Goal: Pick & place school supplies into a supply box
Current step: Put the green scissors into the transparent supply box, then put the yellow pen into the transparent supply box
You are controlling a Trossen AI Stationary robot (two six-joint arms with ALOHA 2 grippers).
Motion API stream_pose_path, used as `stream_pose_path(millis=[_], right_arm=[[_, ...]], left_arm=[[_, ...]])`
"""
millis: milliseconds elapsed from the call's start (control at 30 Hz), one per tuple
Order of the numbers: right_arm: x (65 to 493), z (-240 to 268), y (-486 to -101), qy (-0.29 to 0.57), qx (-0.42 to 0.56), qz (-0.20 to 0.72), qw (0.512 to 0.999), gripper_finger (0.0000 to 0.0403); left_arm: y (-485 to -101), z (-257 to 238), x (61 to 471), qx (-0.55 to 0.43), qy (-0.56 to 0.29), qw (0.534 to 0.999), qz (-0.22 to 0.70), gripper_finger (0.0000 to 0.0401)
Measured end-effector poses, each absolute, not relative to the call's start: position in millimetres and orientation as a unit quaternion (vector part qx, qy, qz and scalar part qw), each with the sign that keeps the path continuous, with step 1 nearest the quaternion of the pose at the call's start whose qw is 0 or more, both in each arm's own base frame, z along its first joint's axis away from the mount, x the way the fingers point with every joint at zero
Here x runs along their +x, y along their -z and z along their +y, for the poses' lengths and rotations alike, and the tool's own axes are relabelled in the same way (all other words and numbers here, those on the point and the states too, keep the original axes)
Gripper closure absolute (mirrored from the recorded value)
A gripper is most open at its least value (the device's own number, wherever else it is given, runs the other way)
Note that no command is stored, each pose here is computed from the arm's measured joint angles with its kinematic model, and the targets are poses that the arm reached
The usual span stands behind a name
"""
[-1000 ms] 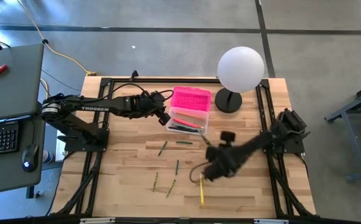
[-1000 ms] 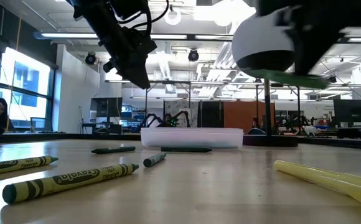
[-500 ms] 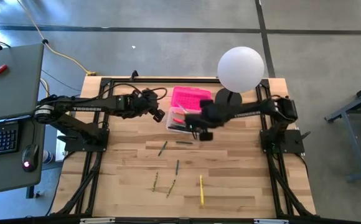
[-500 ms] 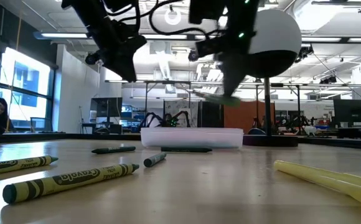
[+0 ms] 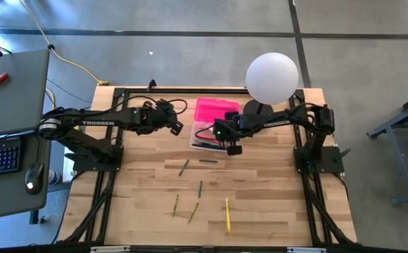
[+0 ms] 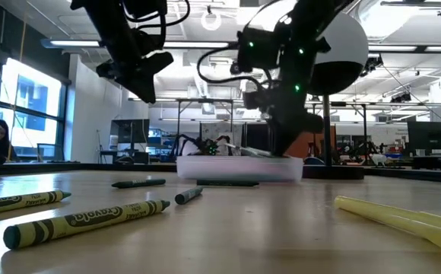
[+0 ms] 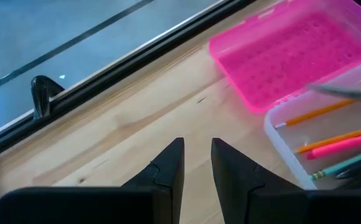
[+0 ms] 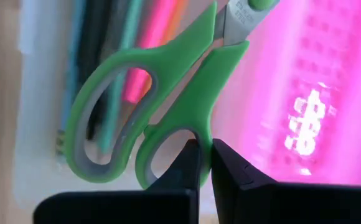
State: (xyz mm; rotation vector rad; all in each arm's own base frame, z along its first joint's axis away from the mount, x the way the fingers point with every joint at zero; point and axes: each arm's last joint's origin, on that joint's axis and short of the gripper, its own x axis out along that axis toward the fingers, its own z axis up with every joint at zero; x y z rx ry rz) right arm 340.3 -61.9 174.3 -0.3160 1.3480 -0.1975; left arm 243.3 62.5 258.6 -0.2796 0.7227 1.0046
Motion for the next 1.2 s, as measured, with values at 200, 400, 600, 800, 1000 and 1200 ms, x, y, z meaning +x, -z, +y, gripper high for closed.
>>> stream_pose_path(millis=[200,400,600,800,1000,1200], right_arm=[[336.5,-59.9,-163.0,0.047,-0.181,0.62,0.762,0.0397],[340.4,-61.3,-167.0,0.046,-0.203,0.61,0.764,0.0376],[339.9,-61.2,-166.8,0.04,-0.215,0.613,0.759,0.0355],[341.1,-58.5,-169.6,0.078,-0.234,0.616,0.748,0.0337],[352.8,-38.3,-198.8,0.113,-0.274,0.612,0.733,0.0328],[363.9,-4.5,-226.5,0.083,-0.153,0.584,0.793,0.0329]], left_arm=[[-258.6,62.5,243.3,-0.131,-0.469,0.805,0.338,0.0288],[-258.7,62.5,243.4,-0.131,-0.469,0.806,0.337,0.0288],[-258.7,62.5,243.4,-0.131,-0.469,0.806,0.337,0.0288],[-258.6,62.5,243.4,-0.131,-0.469,0.806,0.337,0.0288],[-258.6,62.5,243.3,-0.13,-0.469,0.806,0.338,0.0288],[-258.6,62.5,243.3,-0.129,-0.469,0.806,0.338,0.0288]])
